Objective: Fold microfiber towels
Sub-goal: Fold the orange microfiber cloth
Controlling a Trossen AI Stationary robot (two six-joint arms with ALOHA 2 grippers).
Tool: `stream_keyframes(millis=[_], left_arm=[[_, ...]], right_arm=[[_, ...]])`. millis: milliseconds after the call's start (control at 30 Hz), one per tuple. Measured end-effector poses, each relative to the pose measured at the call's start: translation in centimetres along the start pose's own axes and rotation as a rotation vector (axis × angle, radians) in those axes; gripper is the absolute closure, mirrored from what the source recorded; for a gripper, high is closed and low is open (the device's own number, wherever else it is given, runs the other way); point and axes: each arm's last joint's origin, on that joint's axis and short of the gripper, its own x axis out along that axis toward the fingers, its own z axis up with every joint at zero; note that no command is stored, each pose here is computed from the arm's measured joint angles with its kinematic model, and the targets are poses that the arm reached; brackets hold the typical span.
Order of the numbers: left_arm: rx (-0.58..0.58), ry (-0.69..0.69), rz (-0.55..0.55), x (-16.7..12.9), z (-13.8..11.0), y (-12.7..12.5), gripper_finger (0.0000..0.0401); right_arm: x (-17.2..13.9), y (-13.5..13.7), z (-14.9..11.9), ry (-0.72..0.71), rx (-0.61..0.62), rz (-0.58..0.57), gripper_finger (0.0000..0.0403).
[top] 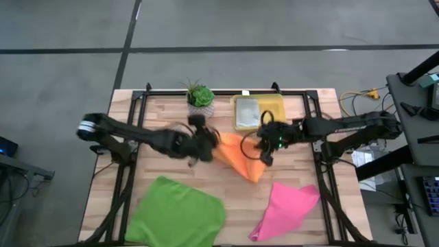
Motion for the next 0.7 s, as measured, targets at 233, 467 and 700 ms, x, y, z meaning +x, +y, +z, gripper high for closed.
stream_keyframes(millis=[233,467,700], left_arm=[[-0.151,-0.149,0.228,-2.0,-2.3,9.8,0.0401],[-0.322,-0.343,0.316,-5.6,-3.2,15.0,0.0401],[-0.344,-0.351,0.101,-5.7,-5.5,9.0,0.0401]], right_arm=[[-7.6,-2.3,7.5,-0.242,-0.136,-0.465,0.0394],[-11.8,-1.6,10.7,-0.377,-0.219,-0.545,0.0394],[-6.4,3.7,6.0,-0.203,-0.256,-0.443,0.0394]])
